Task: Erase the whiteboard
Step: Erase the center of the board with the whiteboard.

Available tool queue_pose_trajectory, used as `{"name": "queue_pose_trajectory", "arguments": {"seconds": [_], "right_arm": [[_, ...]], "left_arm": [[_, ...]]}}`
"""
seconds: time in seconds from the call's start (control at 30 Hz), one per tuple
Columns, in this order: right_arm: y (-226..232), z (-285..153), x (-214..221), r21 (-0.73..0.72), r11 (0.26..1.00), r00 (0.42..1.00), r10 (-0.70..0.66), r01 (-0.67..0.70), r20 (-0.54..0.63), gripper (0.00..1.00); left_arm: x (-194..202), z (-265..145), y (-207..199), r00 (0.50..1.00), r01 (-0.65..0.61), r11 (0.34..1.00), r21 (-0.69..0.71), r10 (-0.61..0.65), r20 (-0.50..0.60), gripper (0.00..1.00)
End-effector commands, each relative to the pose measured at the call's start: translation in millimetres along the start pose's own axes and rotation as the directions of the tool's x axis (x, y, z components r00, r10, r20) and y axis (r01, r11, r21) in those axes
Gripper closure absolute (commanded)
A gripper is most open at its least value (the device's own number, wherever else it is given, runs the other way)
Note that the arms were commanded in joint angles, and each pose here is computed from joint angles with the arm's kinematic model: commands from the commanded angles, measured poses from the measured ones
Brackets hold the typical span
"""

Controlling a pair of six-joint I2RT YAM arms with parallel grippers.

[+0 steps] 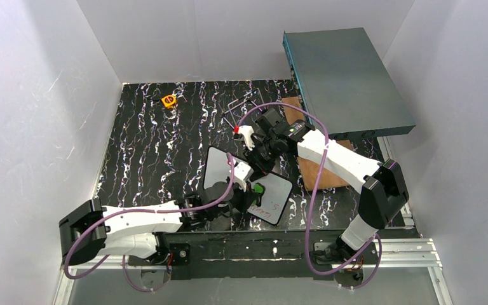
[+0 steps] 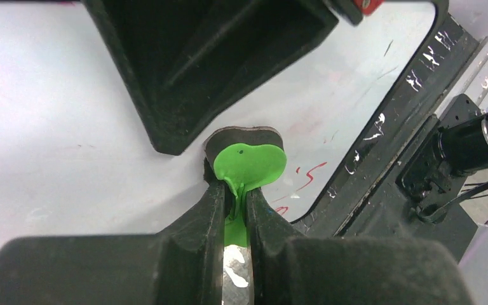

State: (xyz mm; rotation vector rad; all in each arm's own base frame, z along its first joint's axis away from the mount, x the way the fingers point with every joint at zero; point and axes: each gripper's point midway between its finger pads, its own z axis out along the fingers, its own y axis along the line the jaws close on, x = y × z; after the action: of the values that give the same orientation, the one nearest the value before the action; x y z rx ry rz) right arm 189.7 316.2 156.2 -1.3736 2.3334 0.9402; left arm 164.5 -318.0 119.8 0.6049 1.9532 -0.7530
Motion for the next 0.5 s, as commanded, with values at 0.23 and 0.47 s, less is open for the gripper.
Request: {"name": "queue_pose_trajectory", "arguments": {"seconds": [0.23, 0.47], "right_arm": [[10, 7, -10, -0.034, 0.995, 0.995, -0.094, 0.094, 0.024, 0.99], [10, 7, -10, -0.036, 0.995, 0.996, -0.092, 0.093, 0.024, 0.99]], "left_arm": [[13, 21, -19, 0.988, -0.137, 0.988, 0.075, 0.141, -0.057, 1.00], [45, 32, -44, 0.962, -0.216, 0.966, 0.142, 0.236, -0.140, 1.00]]}}
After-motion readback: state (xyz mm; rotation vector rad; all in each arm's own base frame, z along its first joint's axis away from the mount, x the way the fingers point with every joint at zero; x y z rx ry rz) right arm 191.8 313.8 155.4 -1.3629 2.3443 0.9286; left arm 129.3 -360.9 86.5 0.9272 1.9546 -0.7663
